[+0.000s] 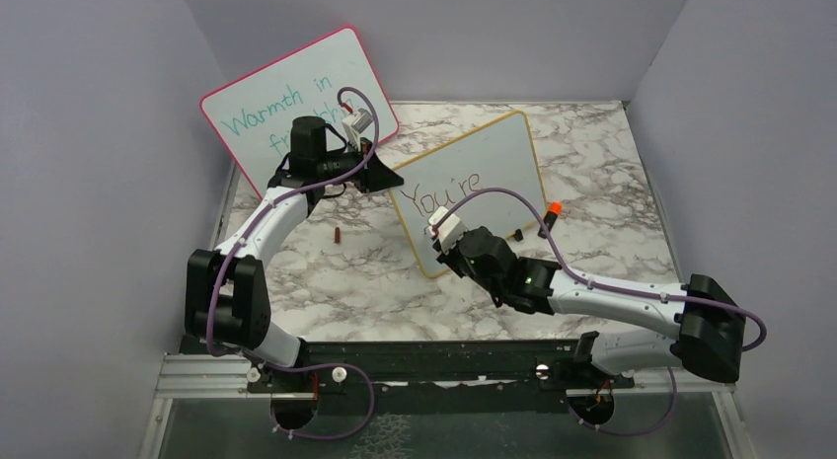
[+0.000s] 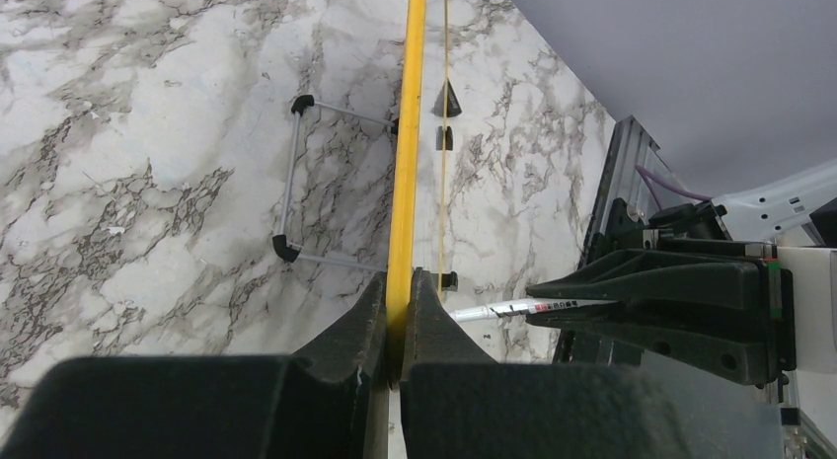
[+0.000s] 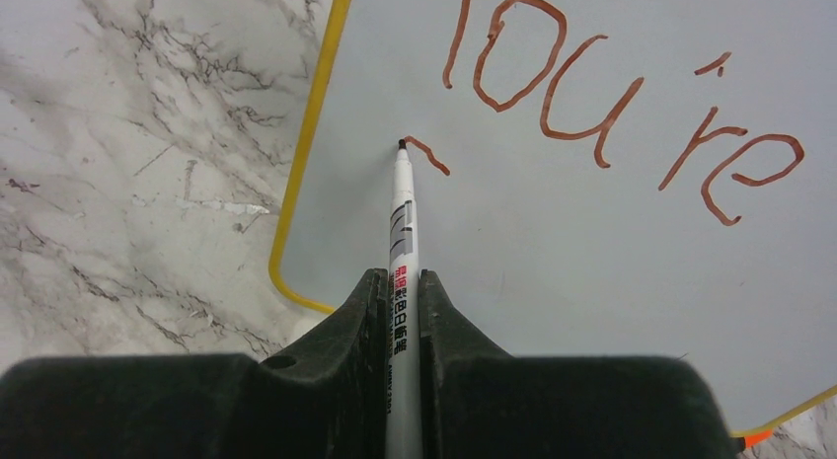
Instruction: Write a sentence on the whiteboard
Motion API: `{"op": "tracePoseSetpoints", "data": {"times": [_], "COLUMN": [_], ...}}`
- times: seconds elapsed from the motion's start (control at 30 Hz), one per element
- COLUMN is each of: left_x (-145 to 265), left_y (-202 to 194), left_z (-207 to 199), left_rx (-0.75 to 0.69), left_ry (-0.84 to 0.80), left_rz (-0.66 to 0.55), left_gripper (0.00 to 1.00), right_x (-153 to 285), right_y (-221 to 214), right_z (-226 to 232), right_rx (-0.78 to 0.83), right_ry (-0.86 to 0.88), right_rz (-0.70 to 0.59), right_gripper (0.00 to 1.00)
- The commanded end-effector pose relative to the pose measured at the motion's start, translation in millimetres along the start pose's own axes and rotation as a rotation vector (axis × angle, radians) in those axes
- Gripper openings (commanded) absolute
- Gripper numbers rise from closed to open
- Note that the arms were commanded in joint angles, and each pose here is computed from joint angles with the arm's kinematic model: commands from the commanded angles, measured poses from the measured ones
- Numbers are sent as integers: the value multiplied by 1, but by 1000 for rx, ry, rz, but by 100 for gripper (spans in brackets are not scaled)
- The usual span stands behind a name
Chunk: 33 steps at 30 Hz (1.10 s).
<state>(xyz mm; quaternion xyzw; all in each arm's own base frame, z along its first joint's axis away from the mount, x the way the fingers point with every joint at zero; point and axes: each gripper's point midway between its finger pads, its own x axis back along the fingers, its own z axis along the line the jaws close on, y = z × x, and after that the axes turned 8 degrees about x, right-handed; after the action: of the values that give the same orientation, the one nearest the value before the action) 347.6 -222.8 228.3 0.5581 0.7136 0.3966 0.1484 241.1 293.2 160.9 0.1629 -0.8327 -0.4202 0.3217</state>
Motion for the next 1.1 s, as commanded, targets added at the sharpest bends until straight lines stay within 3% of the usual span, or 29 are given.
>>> {"op": "tracePoseSetpoints", "data": {"times": [0.0,0.27,0.53,1.07], "left_x": [-2,-2,-2,-2], "left_y": [-40,-40,-40,-40], "left_z": [28,28,29,29], "left_rx": [80,80,79,79], "left_ry": [73,76,77,77], "left_rz": [86,86,85,86], "left_gripper": [0,0,0,0], "right_x": [2,7,10,16], "right_y": [0,-19,-29,-12], "right_z": [10,11,-7,-20], "right_rx": [22,40,30,-14], "right_ry": [62,70,-40,-88], "right_rz": [19,88,137,59], "right_gripper": [1,1,1,1]}}
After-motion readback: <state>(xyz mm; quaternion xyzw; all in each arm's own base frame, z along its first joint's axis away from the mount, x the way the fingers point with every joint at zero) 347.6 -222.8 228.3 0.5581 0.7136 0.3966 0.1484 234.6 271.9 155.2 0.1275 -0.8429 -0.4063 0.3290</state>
